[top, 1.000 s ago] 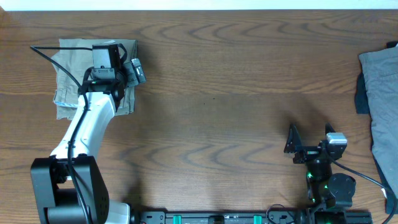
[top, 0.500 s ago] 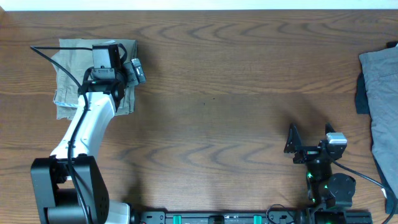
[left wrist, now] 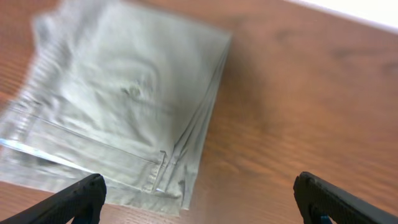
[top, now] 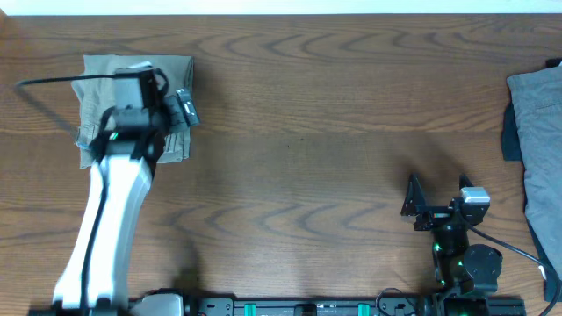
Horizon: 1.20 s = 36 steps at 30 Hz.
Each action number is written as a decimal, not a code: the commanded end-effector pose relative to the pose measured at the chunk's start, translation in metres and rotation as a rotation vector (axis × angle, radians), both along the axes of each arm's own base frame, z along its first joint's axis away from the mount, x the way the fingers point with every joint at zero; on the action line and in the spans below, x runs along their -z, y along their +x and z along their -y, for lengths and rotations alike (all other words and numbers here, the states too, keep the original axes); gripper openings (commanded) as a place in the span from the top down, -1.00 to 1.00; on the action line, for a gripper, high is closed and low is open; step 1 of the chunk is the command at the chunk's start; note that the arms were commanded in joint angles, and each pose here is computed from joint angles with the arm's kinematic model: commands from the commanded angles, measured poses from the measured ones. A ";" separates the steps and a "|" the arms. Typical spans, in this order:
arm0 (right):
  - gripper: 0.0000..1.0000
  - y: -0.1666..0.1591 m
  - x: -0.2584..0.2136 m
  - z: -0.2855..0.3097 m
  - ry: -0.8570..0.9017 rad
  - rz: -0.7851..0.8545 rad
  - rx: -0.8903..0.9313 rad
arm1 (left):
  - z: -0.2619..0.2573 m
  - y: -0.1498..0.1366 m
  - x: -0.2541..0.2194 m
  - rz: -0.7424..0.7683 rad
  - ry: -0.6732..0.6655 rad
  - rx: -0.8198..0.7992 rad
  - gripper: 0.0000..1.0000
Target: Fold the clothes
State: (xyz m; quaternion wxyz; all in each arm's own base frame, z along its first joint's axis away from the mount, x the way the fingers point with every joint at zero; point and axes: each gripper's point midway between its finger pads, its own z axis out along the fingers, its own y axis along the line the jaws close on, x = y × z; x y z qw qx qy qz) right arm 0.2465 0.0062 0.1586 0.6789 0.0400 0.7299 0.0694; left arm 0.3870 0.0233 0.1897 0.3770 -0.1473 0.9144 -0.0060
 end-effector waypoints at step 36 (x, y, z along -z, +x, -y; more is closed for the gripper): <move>-0.98 0.000 0.000 0.000 -0.010 0.001 -0.003 | 0.002 -0.140 0.029 0.647 -0.048 -0.041 -0.96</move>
